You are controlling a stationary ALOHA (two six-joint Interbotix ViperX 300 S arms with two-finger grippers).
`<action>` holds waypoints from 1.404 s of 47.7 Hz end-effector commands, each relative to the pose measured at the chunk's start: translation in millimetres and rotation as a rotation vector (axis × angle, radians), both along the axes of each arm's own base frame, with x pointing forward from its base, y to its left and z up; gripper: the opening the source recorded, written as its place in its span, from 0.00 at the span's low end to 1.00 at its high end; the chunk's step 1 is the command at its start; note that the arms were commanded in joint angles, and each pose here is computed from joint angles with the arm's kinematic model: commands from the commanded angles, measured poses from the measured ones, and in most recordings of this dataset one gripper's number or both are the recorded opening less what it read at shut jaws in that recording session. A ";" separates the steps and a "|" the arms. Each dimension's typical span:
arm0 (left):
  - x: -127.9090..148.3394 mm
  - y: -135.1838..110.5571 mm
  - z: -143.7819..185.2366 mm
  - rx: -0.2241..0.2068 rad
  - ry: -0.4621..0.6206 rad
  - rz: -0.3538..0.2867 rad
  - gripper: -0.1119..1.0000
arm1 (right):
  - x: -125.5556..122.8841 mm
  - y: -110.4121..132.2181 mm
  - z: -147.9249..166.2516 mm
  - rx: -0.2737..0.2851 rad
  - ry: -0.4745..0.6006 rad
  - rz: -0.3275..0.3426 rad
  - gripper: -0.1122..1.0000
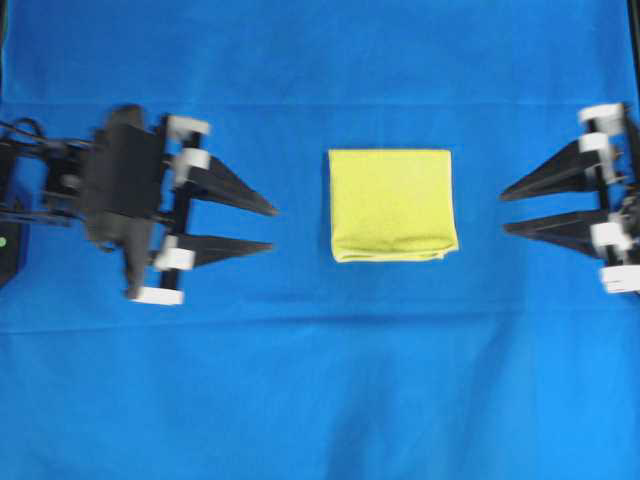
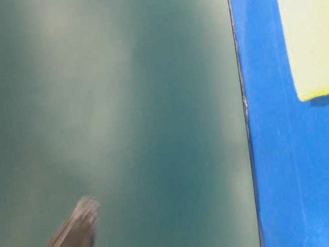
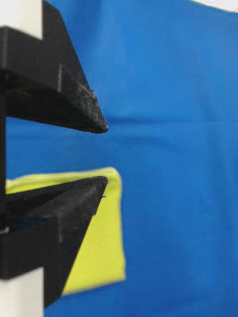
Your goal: Fold a vertical towel.
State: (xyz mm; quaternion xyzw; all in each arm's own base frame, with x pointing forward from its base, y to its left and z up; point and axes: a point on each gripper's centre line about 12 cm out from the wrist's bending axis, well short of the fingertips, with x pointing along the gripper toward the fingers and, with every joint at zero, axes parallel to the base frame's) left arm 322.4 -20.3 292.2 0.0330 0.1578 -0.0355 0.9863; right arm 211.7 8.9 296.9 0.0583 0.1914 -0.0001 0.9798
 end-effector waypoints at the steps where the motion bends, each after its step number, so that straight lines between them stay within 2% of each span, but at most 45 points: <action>1: -19.7 9.6 19.1 -0.008 -0.072 0.029 0.47 | -9.5 -2.8 22.0 -0.026 -0.053 -0.007 0.53; 6: -44.8 16.1 24.8 -0.007 -0.115 0.048 0.47 | -25.5 -6.7 30.8 -0.063 -0.074 -0.019 0.53; 15: -93.7 17.9 28.8 -0.012 -0.205 0.053 0.47 | -49.1 -11.2 27.8 -0.076 -0.113 -0.038 0.53; 22: -125.9 19.4 11.8 -0.015 -0.234 0.060 0.47 | -63.6 -16.0 13.0 -0.077 -0.127 -0.067 0.53; 33: -164.7 19.9 -19.5 -0.049 -0.249 0.068 0.47 | -78.9 -24.6 -15.2 -0.065 -0.148 -0.134 0.53; 44: -183.7 19.8 -44.3 -0.101 -0.248 0.077 0.47 | -77.7 -26.1 -33.8 -0.025 -0.141 -0.156 0.53; 67: -185.5 20.1 -45.7 -0.101 -0.230 0.080 0.47 | -77.6 -26.2 -34.2 -0.025 -0.138 -0.157 0.53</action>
